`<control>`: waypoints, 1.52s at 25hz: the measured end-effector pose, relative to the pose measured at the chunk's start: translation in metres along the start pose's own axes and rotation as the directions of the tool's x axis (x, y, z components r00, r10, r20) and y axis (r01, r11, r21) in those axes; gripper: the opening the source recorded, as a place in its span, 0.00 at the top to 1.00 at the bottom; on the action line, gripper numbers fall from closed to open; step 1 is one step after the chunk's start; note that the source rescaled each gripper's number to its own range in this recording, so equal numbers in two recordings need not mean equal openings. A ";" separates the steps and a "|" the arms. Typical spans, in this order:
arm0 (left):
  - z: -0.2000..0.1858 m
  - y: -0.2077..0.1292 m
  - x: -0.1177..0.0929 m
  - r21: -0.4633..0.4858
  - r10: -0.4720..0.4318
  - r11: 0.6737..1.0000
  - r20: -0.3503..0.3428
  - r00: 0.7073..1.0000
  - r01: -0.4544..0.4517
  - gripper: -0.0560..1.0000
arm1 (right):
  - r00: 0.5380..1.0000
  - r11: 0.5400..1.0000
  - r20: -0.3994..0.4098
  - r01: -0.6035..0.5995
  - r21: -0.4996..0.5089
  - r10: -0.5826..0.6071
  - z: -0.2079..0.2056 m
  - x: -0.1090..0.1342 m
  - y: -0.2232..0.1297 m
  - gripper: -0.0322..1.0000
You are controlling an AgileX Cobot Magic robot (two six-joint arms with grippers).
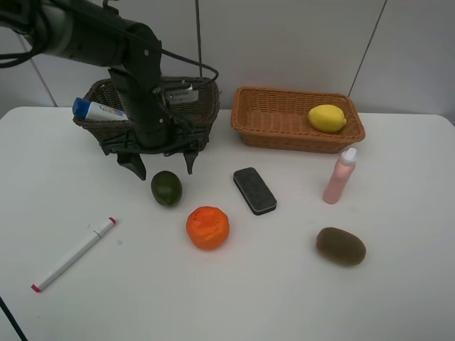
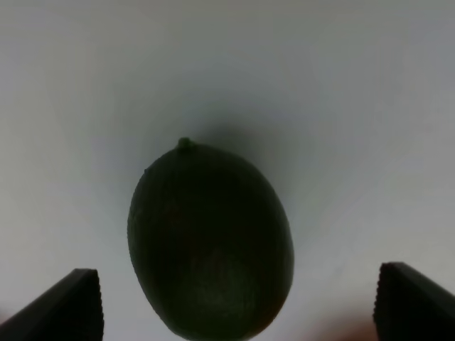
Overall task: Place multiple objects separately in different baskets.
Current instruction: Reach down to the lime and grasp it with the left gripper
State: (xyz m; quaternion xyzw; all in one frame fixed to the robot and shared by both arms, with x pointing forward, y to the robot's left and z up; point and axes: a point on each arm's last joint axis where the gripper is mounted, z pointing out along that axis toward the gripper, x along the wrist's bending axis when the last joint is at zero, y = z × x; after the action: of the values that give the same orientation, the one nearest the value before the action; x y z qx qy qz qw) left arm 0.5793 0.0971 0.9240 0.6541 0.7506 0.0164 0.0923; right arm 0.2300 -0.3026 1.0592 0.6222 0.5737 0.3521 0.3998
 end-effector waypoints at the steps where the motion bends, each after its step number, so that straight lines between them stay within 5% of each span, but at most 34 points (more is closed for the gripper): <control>1: 0.004 0.000 0.000 0.008 -0.008 1.000 -0.007 1.000 0.008 0.00 | 1.000 1.000 0.000 0.000 0.000 0.000 0.000 0.000 0.000 0.02; 21: 0.064 -0.006 0.003 0.073 -0.079 0.994 -0.047 0.996 0.082 0.01 | 1.000 1.000 0.000 0.000 0.000 0.000 0.000 0.000 0.000 0.02; 23: 0.064 -0.006 0.003 0.078 -0.080 0.993 -0.050 0.996 0.084 0.08 | 1.000 1.000 0.000 0.000 0.000 0.000 0.000 0.000 0.000 0.02; 25: 0.064 -0.007 0.004 0.085 -0.079 0.993 -0.056 0.995 0.083 0.30 | 1.000 1.000 0.000 0.000 0.000 0.000 0.000 0.000 0.000 0.02; 33: 0.062 -0.011 0.004 0.146 -0.061 0.987 -0.070 0.996 0.071 0.31 | 1.000 1.000 0.000 0.000 0.000 0.000 0.000 0.000 0.000 0.02; 35: 0.053 -0.009 -0.002 0.168 -0.042 0.984 -0.049 0.998 0.050 0.31 | 1.000 1.000 0.000 0.000 0.000 0.000 0.000 0.000 0.000 0.02; 38: 0.022 0.008 -0.026 0.122 0.041 0.991 0.086 0.995 -0.051 0.31 | 1.000 1.000 0.000 0.000 0.000 0.000 0.000 0.000 0.000 0.02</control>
State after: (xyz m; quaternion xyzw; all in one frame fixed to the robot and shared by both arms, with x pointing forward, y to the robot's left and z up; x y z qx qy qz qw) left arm 0.5935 0.0706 0.9065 0.6758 0.7303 -0.0556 0.0823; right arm 0.2300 -0.3026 1.0592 0.6222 0.5737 0.3521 0.3998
